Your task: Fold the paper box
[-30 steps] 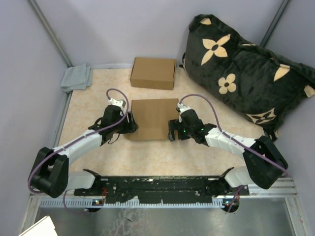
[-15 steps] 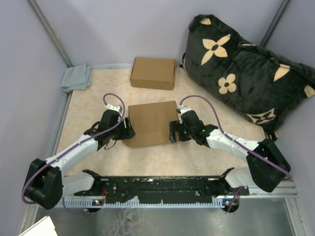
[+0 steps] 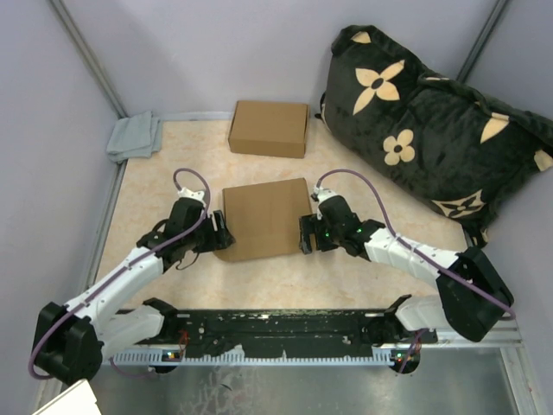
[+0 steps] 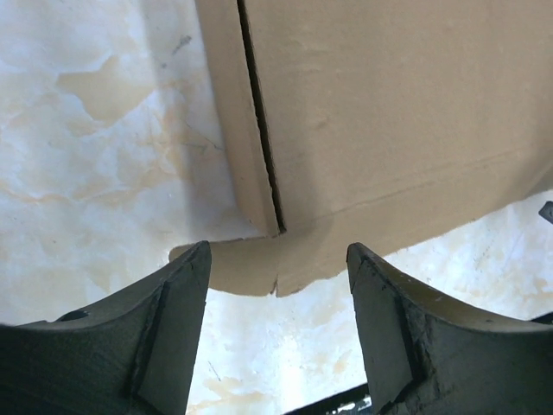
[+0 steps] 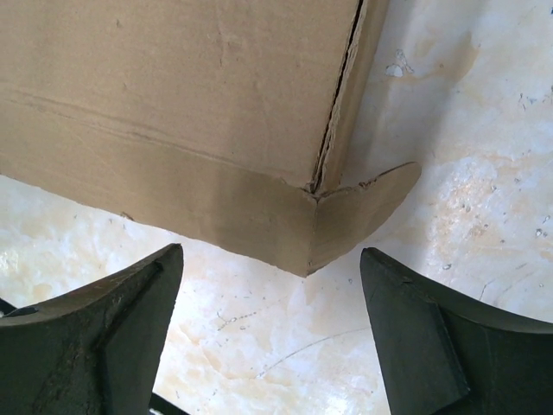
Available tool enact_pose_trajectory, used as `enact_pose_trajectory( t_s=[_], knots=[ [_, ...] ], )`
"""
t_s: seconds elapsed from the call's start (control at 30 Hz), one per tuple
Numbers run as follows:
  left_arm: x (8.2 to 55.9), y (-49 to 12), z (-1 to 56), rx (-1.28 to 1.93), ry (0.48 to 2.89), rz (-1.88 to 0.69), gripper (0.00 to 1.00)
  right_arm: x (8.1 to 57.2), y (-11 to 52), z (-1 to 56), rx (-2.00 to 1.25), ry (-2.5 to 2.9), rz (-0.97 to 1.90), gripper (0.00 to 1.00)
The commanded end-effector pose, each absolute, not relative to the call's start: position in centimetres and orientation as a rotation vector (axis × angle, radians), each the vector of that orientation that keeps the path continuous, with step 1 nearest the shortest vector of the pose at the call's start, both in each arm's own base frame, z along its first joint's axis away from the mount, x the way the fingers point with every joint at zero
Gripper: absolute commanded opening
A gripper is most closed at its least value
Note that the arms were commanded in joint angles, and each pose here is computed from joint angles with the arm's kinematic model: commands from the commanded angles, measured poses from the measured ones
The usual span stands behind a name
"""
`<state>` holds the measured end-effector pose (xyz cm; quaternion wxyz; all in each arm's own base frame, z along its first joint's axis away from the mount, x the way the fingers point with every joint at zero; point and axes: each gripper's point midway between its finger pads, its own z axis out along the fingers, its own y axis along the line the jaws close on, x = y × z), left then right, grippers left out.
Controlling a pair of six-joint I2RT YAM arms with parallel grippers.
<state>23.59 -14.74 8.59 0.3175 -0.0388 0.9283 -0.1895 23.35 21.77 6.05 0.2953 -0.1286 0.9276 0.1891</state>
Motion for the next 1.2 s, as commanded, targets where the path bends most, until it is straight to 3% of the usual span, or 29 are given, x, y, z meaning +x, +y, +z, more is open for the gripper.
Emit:
enact_pose_trajectory(
  t_s=[0.0,0.67,1.17],
  knots=[
    [22.0,-15.4,8.4,-0.090,2.457,-0.572,0.71,23.1,22.2,7.3,-0.376,2.416,0.543,0.84],
    [22.0,-15.6,6.7,-0.062,2.508,-0.467,0.70,22.8,22.7,7.5,-0.434,2.403,0.581,0.82],
    [21.2,-19.8,8.1,0.116,2.486,-0.674,0.62,20.8,23.8,8.4,-0.489,2.418,0.714,0.79]
  ],
)
